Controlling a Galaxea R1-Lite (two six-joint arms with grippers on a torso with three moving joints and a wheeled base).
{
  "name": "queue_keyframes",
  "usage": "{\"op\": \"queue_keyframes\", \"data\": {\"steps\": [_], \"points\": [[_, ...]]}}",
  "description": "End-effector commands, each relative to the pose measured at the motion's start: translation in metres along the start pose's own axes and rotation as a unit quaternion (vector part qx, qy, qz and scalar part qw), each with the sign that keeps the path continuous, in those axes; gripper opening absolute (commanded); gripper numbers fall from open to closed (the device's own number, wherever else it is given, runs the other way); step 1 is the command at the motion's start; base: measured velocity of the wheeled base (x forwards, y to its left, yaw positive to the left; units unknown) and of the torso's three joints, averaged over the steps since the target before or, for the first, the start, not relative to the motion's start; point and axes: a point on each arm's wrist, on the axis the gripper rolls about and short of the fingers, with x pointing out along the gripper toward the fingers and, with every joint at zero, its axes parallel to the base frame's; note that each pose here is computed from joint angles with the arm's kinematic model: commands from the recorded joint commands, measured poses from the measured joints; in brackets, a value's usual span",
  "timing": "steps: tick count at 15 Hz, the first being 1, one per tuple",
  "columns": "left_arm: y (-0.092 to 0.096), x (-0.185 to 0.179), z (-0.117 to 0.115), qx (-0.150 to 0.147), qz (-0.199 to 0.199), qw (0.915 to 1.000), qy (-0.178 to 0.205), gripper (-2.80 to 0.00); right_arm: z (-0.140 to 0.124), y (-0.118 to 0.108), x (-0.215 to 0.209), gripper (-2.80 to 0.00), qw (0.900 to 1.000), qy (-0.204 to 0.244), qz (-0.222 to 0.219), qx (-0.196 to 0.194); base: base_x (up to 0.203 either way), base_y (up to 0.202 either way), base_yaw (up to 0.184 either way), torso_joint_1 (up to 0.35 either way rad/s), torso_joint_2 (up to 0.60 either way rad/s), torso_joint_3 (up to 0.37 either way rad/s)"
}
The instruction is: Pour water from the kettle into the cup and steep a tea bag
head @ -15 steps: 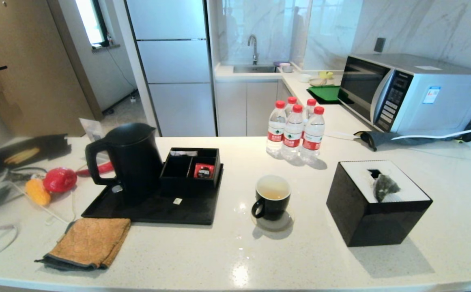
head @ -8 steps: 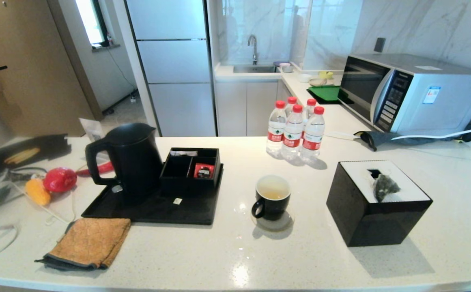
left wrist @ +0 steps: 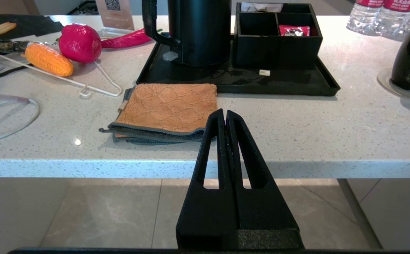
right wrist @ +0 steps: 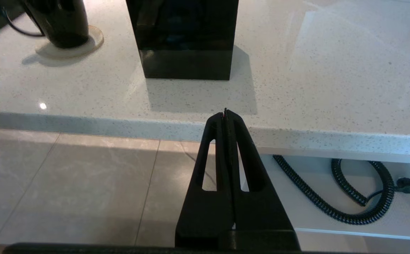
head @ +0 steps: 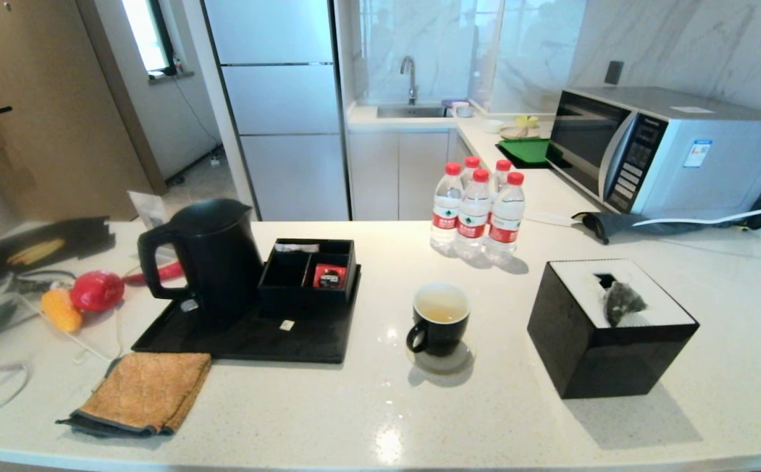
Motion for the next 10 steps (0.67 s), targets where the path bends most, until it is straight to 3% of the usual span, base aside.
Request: {"op": "queue_keyframes", "data": {"steps": [1, 3, 6, 10], "points": [[0.000, 0.000, 0.000, 0.000, 0.000, 1.0000, 0.000, -2.80, 0.009, 0.001, -0.004, -2.80, 1.000, -0.015, 0.013, 0.002, 0.000, 0.000, 0.000, 0.000, 0.00, 0.000], [0.000, 0.000, 0.000, 0.000, 0.000, 1.0000, 0.001, -2.80, 0.024, 0.002, -0.009, -2.80, 0.999, -0.023, 0.046, 0.002, 0.000, 0.000, 0.000, 0.000, 0.00, 0.000], [0.000, 0.000, 0.000, 0.000, 0.000, 1.0000, 0.000, -2.80, 0.053, 0.001, -0.002, -2.80, 0.999, 0.009, 0.053, 0.005, 0.000, 0.000, 0.000, 0.000, 0.00, 0.000], [0.000, 0.000, 0.000, 0.000, 0.000, 1.0000, 0.000, -2.80, 0.120, -0.001, 0.040, -2.80, 0.996, 0.058, 0.069, 0.022, 0.000, 0.000, 0.000, 0.000, 0.00, 0.000]]}}
